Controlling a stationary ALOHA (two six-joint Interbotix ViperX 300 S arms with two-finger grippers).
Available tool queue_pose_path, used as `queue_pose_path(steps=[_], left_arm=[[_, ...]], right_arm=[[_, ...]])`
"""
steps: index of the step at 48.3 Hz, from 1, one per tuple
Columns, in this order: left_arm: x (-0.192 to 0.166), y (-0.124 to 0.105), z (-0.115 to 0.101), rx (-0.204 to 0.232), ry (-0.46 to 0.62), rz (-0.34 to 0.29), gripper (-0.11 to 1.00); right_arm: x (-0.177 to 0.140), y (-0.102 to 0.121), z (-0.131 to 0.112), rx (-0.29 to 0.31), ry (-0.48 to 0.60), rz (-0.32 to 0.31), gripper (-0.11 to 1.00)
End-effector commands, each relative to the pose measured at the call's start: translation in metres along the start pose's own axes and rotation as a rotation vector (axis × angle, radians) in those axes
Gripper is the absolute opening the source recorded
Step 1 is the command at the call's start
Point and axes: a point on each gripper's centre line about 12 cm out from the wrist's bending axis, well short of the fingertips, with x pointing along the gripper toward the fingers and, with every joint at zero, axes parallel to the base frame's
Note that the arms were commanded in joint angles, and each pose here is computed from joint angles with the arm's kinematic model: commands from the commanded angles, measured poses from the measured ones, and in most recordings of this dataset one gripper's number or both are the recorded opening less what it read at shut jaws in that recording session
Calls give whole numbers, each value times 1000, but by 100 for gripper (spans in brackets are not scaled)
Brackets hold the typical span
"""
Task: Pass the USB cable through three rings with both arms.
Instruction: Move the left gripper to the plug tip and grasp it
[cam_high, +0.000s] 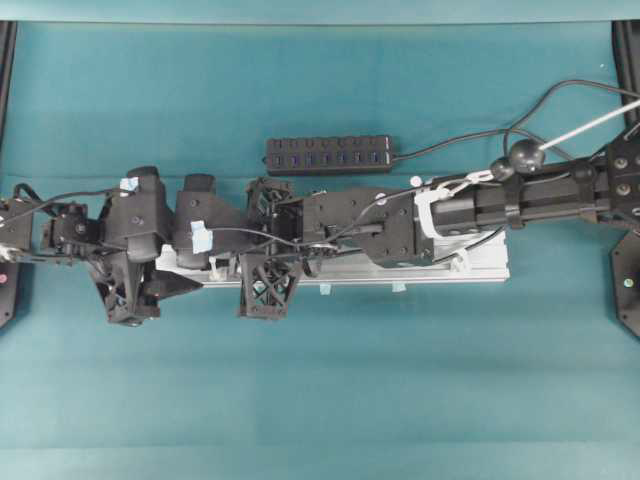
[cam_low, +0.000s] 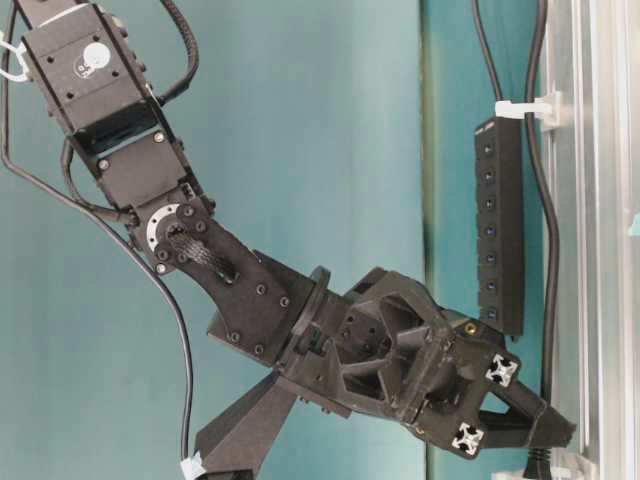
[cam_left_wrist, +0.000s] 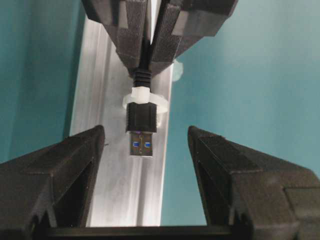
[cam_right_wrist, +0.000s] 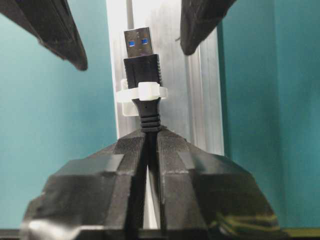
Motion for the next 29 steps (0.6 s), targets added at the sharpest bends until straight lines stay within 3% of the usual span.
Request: queue_pose_path(steps=[1,12,29], left_arm=[[1,-1,6,4,-18,-3,69],[2,-1,9,4,-37,-5,64],[2,-1,6,19,-30,-4,26]], right_arm=[[-7,0,11,-5,-41,2,-8],[-7,3,14,-8,-66,6,-8],[-7,3,13,-8,-61,6,-8]])
